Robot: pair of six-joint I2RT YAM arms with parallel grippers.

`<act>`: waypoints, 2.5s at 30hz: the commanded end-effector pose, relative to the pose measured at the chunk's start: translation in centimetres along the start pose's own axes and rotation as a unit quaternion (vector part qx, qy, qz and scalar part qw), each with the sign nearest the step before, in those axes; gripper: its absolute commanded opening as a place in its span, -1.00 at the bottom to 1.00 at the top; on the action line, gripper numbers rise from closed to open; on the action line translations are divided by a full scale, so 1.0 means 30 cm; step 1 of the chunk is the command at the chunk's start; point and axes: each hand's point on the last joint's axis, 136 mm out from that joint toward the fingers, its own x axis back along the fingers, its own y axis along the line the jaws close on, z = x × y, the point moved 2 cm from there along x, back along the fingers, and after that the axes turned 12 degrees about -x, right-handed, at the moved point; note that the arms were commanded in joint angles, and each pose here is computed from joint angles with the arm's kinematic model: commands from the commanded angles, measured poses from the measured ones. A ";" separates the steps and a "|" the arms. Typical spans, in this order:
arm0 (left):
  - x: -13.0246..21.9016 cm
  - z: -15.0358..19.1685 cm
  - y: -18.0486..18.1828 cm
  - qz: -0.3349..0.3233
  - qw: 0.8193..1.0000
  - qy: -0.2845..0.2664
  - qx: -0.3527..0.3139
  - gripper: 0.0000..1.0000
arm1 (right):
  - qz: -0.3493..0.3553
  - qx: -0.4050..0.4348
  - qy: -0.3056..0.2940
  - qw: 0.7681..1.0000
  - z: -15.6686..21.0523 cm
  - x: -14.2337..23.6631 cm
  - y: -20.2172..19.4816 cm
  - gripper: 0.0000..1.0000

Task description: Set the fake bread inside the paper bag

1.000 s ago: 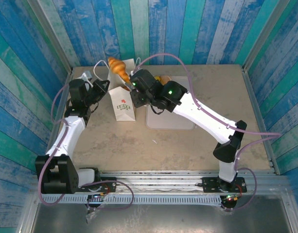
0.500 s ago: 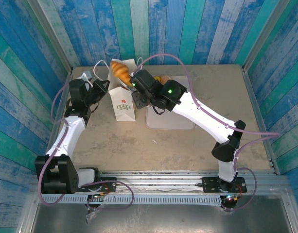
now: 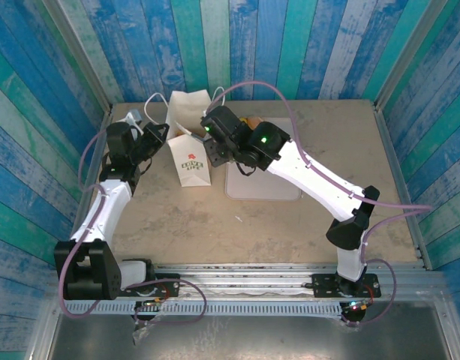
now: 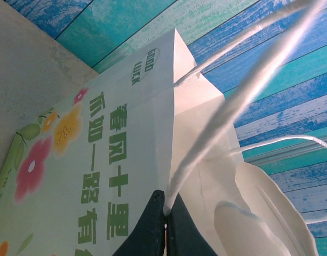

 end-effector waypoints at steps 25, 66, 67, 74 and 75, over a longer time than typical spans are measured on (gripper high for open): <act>0.105 -0.075 -0.107 0.018 0.998 -0.042 -0.049 0.28 | -0.103 -0.060 -0.192 0.974 -0.269 0.504 -0.097 -0.01; 0.276 -0.062 0.062 -0.177 0.971 -0.090 -0.137 0.93 | 0.136 -0.112 0.072 0.982 0.193 -0.333 -0.826 0.12; 0.275 -0.063 0.063 -0.178 0.970 -0.090 -0.137 0.93 | 0.134 -0.111 0.073 0.982 0.191 -0.346 -0.828 0.11; 0.269 -0.071 0.063 -0.178 0.970 -0.092 -0.137 0.93 | 0.136 -0.102 0.084 0.982 0.174 -0.432 -0.856 0.06; 0.269 -0.072 0.062 -0.178 0.970 -0.092 -0.138 0.93 | 0.137 -0.100 0.086 0.982 0.171 -0.445 -0.857 0.06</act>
